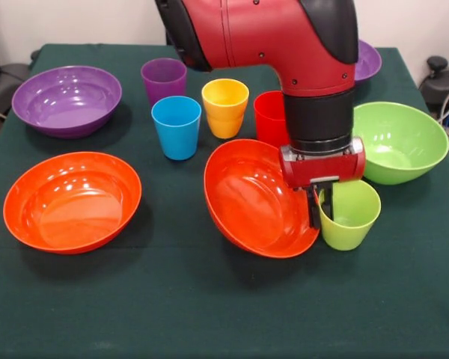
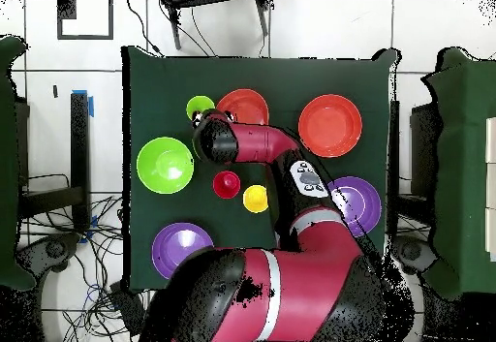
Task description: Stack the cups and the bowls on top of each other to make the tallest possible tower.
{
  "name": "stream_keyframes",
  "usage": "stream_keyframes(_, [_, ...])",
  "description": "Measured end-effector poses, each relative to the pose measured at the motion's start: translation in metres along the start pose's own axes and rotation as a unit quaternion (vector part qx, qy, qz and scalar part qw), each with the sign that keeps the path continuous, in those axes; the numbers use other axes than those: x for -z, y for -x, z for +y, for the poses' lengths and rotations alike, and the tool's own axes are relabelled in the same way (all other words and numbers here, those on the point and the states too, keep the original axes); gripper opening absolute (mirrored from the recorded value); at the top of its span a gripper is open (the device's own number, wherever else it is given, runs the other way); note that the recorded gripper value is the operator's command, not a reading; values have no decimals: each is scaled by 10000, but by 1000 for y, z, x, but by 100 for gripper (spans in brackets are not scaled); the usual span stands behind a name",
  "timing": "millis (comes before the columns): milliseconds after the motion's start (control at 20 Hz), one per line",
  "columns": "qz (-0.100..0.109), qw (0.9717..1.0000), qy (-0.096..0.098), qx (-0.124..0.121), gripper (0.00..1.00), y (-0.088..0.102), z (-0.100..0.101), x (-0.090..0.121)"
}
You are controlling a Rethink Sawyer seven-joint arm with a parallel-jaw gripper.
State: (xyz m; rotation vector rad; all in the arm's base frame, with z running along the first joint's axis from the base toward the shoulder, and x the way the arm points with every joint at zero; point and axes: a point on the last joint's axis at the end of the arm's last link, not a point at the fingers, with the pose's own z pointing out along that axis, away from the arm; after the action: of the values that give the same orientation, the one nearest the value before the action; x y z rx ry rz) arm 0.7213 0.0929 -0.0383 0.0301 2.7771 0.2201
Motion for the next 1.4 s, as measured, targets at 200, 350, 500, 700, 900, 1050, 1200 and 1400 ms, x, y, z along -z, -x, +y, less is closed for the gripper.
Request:
stream_keyframes(200, [-18,10000,0,-3,0,2,0,-1])
stream_keyframes(350, [-24,10000,8,-10,0,3,0,-1])
stream_keyframes(500, [-43,10000,23,-24,0,5,0,-1])
stream_keyframes(700, [-65,10000,30,-26,0,10,0,-2])
stream_keyframes(900, [-35,10000,27,17,0,17,5,-2])
stream_keyframes(1050, [-31,9999,39,103,0,23,16,-2])
stream_keyframes(1200, [-65,9998,46,173,0,26,26,-2])
stream_keyframes(1400, [-137,9992,-7,363,0,31,43,-3])
